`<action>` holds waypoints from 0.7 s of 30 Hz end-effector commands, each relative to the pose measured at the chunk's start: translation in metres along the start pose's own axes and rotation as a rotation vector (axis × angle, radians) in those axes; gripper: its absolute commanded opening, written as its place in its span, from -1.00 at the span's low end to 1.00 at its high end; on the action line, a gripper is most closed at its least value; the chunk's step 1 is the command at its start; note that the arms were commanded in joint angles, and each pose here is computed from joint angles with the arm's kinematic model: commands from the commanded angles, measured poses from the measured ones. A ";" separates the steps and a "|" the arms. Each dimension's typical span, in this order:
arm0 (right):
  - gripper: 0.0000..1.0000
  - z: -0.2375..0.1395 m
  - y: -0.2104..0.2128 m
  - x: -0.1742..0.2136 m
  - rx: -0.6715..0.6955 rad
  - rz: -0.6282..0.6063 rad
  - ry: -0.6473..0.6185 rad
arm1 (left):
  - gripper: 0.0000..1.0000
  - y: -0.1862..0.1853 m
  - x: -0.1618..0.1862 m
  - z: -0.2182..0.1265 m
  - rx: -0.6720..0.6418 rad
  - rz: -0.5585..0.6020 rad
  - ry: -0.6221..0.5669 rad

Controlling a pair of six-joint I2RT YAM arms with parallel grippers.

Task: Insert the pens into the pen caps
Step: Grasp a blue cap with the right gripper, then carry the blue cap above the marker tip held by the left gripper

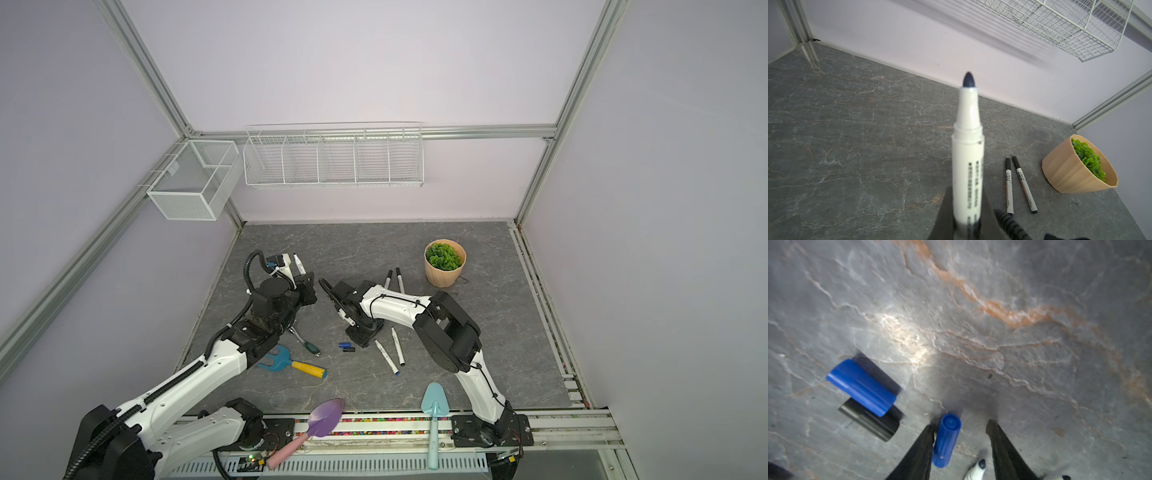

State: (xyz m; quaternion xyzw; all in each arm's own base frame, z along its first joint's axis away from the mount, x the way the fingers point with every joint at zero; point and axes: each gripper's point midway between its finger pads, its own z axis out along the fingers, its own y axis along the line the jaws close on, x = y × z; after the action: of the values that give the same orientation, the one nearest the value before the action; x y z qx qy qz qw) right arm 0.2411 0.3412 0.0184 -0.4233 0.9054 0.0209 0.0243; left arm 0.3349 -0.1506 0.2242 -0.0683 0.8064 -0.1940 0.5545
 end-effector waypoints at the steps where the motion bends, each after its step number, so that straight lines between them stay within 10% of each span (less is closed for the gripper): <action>1: -0.23 0.004 -0.002 0.015 -0.001 -0.009 0.044 | -1.00 0.001 0.003 0.000 0.003 0.013 0.006; 10: -0.78 -0.021 -0.017 -0.011 -0.037 0.046 -0.108 | -1.00 -0.022 0.018 0.004 0.134 0.075 0.091; 21: -0.81 -0.232 -0.109 -0.037 -0.462 0.476 -0.923 | -1.00 -0.115 0.063 -0.011 0.548 0.275 0.197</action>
State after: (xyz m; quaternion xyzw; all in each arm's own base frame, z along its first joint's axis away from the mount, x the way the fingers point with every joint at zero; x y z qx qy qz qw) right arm 0.3492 0.2617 0.2109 -0.1593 0.8944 0.2909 0.2999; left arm 0.3035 -0.2404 0.1938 0.1313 0.8186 -0.2964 0.4742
